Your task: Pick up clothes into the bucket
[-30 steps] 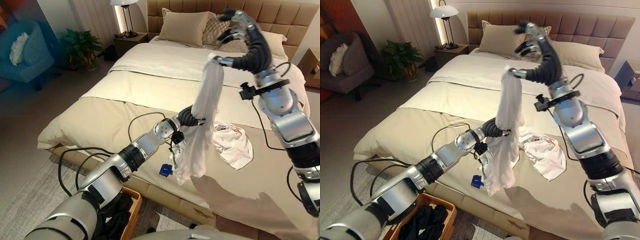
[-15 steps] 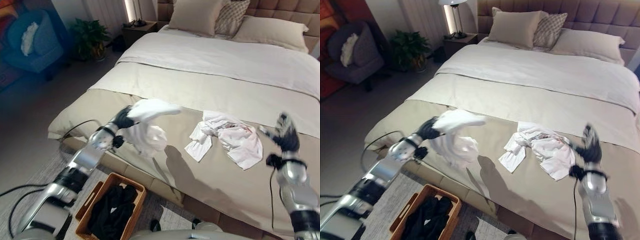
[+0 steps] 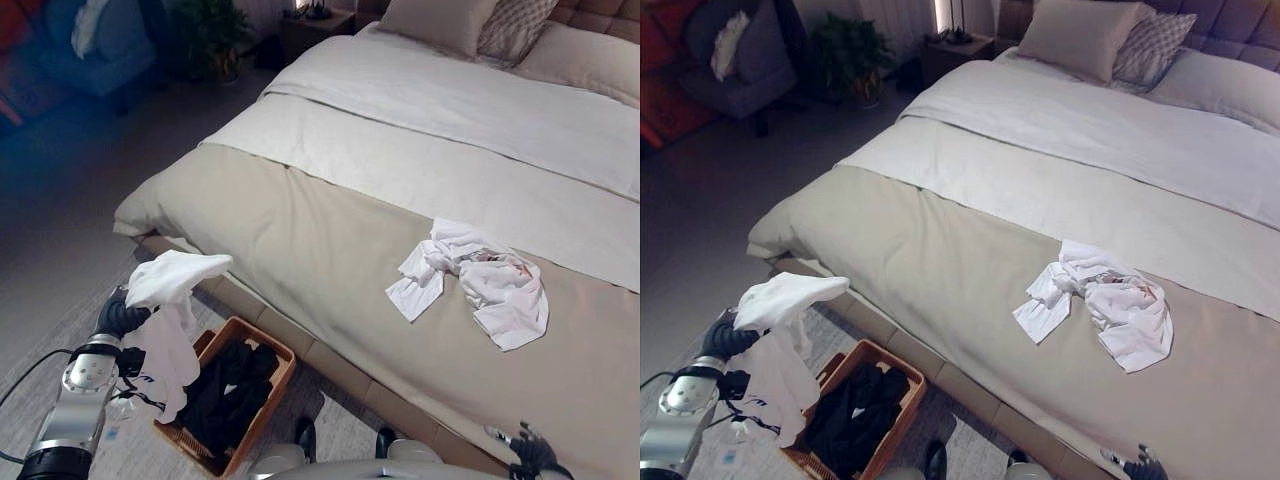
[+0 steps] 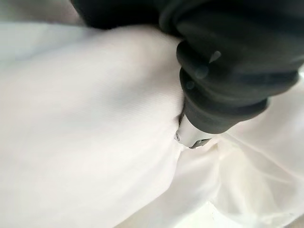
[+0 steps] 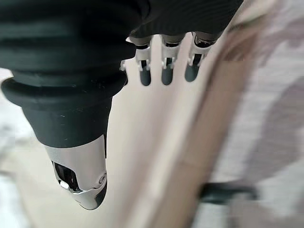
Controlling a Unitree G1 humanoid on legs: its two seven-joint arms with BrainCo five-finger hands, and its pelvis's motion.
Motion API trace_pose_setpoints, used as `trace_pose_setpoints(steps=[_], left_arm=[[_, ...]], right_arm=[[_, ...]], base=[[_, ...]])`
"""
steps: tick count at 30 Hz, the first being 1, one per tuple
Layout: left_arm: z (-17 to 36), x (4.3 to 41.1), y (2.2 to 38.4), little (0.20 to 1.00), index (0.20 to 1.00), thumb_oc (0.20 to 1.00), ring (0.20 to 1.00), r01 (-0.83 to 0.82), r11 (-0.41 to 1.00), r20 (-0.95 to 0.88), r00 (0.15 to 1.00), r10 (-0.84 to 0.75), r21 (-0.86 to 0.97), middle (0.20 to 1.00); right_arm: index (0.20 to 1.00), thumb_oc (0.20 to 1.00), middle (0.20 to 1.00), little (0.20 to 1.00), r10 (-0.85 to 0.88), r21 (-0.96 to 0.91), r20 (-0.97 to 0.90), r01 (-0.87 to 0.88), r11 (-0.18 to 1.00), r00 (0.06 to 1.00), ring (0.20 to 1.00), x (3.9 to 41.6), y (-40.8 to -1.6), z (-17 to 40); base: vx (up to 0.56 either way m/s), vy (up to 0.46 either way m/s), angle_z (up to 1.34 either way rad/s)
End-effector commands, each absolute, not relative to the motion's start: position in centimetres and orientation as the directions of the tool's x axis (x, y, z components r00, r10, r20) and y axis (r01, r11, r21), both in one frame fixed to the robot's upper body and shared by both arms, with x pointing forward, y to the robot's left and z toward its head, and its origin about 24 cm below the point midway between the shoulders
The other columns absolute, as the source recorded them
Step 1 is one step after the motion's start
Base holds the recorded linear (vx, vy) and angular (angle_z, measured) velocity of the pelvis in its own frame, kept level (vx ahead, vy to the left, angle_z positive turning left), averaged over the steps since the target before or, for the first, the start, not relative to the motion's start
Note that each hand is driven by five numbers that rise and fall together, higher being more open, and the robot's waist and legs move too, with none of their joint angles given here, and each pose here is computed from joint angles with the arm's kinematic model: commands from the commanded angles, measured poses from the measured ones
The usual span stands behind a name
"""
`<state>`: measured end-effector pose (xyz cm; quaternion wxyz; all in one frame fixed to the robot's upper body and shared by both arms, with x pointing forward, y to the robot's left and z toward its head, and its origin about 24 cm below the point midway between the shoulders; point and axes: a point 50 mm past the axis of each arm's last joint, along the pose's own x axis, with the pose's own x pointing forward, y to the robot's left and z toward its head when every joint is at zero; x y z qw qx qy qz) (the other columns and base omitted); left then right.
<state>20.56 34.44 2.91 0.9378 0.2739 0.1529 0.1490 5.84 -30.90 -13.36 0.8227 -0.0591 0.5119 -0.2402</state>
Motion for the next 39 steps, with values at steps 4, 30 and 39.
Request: trace_pose_setpoints(steps=[4, 30, 39], left_arm=[[4.7, 22.3, 35.9, 0.2, 0.2, 0.2, 0.2, -0.463, 0.76, -0.005, 0.852, 0.523, 0.456, 0.2], [14.3, 28.3, 39.3, 0.2, 0.2, 0.2, 0.2, -0.585, 0.451, 0.31, 0.778, 0.546, 0.674, 0.2], [15.8, 29.6, 38.6, 0.2, 0.2, 0.2, 0.2, -0.594, 0.446, 0.341, 0.779, 0.526, 0.67, 0.2]], right_arm=[[1.0, 1.0, 1.0, 1.0, -0.427, -0.341, -0.74, 0.258, 0.904, 0.52, 1.0, 9.9, -30.2, -12.2], [1.0, 1.0, 1.0, 1.0, -0.407, -0.355, -0.436, 0.262, 0.897, 0.803, 1.0, 17.5, -28.8, -7.5], [1.0, 1.0, 1.0, 1.0, -0.427, -0.336, -0.394, 0.304, 0.891, 0.814, 1.0, 18.3, -29.0, -6.7]], base=[[-0.1, 0.046, 0.06], [-0.08, 0.03, -0.01], [0.0, 0.001, -0.01]])
